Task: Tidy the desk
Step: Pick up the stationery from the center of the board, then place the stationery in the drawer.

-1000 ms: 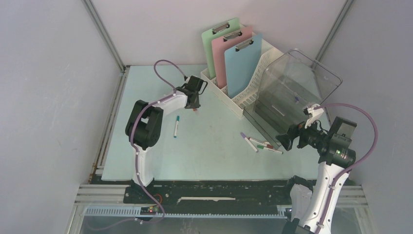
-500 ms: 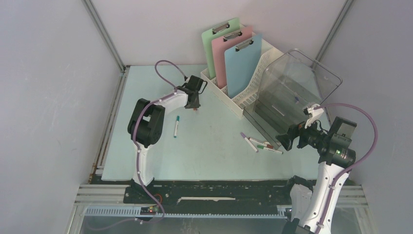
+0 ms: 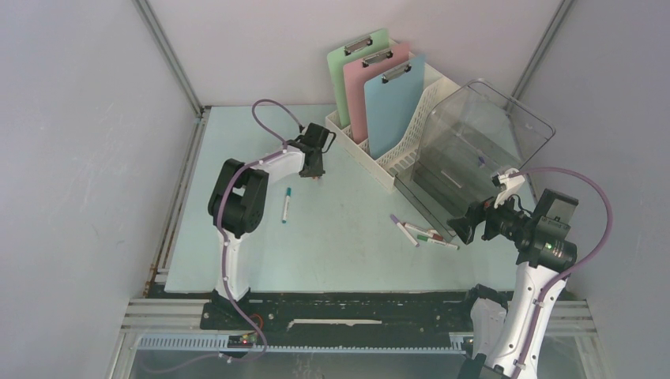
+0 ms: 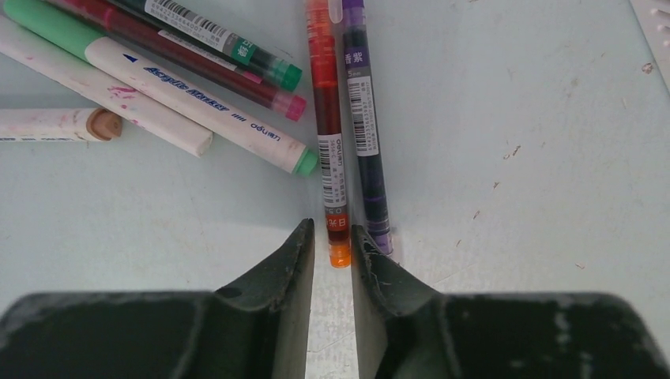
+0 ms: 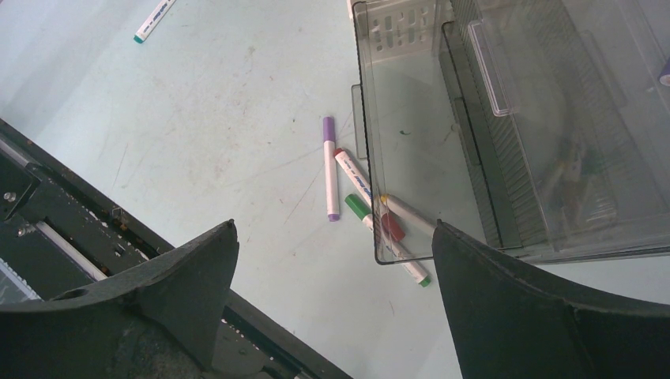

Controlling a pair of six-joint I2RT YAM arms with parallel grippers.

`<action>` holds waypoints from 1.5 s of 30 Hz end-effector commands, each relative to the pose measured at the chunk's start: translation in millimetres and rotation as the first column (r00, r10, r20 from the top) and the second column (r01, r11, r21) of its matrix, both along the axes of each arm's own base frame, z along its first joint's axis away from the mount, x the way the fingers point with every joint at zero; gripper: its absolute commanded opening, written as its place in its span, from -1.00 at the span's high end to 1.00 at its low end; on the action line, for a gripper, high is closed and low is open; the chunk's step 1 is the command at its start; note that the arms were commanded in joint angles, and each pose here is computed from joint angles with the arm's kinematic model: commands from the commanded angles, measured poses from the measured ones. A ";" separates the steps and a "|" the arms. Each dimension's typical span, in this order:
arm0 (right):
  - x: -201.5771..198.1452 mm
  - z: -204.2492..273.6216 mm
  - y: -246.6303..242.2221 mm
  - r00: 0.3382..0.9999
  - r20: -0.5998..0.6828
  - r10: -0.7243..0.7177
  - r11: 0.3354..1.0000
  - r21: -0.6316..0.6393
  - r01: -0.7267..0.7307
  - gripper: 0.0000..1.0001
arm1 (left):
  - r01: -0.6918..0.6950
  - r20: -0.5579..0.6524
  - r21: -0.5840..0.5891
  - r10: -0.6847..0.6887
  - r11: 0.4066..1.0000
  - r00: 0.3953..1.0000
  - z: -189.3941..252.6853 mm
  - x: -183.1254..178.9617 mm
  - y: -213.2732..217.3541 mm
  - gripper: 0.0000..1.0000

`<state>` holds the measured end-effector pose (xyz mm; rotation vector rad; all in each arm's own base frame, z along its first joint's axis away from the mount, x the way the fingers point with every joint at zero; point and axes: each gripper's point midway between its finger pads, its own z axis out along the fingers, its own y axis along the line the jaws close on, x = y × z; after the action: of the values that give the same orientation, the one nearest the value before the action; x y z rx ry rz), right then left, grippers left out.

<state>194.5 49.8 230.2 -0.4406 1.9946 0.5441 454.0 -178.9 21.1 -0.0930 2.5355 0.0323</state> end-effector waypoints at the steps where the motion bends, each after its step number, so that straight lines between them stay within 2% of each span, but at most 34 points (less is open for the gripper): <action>1: 1.7 1.9 0.1 1.000 0.018 0.007 1.000 -0.009 -0.006 -0.99 | 0.007 -0.005 -0.002 -0.007 1.000 1.000 1.9 -0.1 2.1 0.51; 6: 1.6 2.0 0.4 1.000 0.020 0.008 1.000 -0.009 -0.008 -0.99 | 0.013 -0.015 -0.001 -0.013 1.000 1.000 1.2 -7.8 4.7 0.71; 14: 1.3 2.4 0.4 1.000 0.021 0.007 1.000 -0.010 -0.007 -0.99 | 0.047 0.027 -0.066 -0.045 0.997 0.999 21.5 -27.0 3.5 0.95; 26: -2.2 8.5 7.5 0.998 0.048 0.041 0.999 0.021 -0.042 -0.99 | 0.135 0.166 -0.217 -0.100 0.967 0.981 56.1 -79.9 -0.9 1.00; 30: -4.6 15.8 16.3 0.994 0.063 0.091 0.994 0.050 -0.094 -0.99 | 0.218 0.251 -0.322 -0.139 0.921 0.958 70.0 -101.9 -14.3 1.00; 36: -7.4 37.0 34.9 0.973 0.113 0.203 0.975 0.073 -0.212 -0.99 | 0.396 0.422 -0.468 -0.194 0.790 0.886 101.2 -139.3 -42.2 1.00; 40: -12.4 52.5 54.7 0.932 0.168 0.321 0.935 0.101 -0.340 -0.99 | 0.494 0.538 -0.495 -0.194 0.715 0.820 127.4 -160.5 -55.7 1.00; 45: -18.8 64.3 82.6 0.867 0.179 0.464 0.845 0.203 -0.494 -0.99 | 0.598 0.663 -0.492 -0.173 0.633 0.728 161.1 -187.1 -73.9 1.00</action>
<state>180.2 110.1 269.8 -0.7079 1.7849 0.8874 274.8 -228.5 120.1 0.1379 2.0371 -0.8334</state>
